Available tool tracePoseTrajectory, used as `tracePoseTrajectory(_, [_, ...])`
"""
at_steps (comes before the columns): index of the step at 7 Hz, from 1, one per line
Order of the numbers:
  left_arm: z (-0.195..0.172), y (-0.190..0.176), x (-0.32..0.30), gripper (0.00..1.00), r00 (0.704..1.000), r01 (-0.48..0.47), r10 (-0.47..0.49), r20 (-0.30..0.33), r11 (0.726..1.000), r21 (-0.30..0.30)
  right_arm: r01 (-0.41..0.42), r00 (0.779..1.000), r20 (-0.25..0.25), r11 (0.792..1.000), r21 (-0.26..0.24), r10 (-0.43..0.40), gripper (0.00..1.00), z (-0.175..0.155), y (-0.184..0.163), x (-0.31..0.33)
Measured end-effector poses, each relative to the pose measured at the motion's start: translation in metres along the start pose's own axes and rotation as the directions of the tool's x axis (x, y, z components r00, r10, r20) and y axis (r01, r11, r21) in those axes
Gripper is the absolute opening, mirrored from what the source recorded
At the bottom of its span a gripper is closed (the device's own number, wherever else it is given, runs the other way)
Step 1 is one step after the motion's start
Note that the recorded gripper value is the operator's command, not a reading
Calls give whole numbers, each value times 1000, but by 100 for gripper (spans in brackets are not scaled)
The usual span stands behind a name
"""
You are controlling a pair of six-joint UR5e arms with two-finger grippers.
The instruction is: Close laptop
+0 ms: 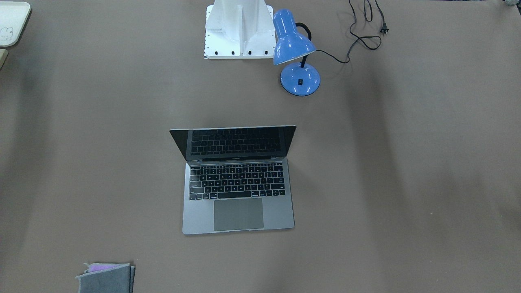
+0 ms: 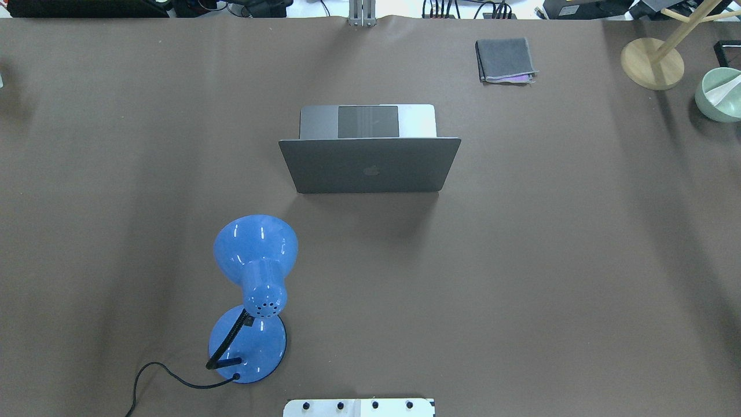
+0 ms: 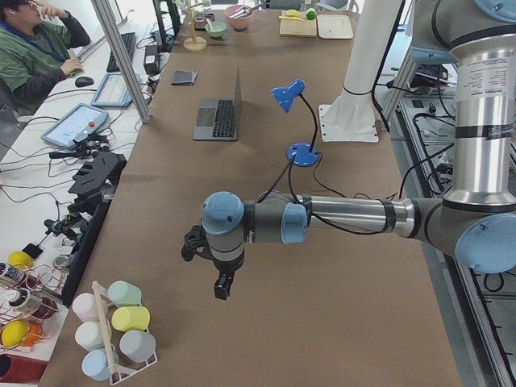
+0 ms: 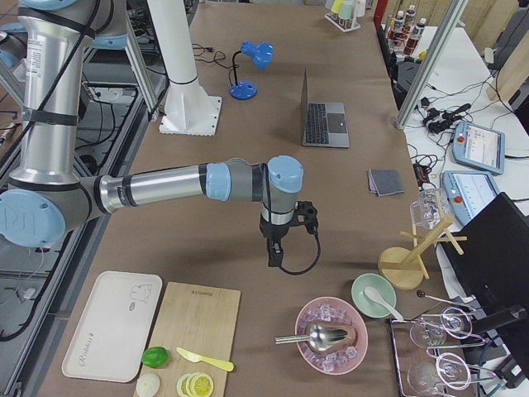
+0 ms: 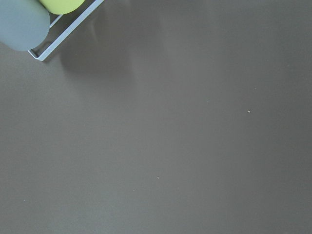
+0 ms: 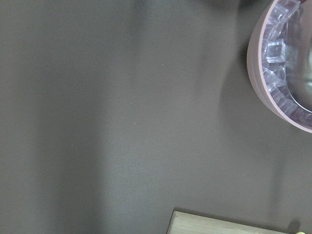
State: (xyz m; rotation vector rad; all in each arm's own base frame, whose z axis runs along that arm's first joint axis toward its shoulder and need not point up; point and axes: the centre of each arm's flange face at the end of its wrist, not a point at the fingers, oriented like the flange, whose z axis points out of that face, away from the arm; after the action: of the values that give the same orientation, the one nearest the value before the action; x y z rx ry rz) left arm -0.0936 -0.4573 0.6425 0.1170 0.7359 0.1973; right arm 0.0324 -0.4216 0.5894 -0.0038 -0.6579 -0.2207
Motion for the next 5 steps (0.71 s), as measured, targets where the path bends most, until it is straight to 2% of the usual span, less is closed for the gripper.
tracePoseTrajectory(5, [-5, -3, 5, 99, 999, -31, 31, 8, 999, 31, 14, 1000, -7, 1000, 12, -14, 100, -2, -2, -1])
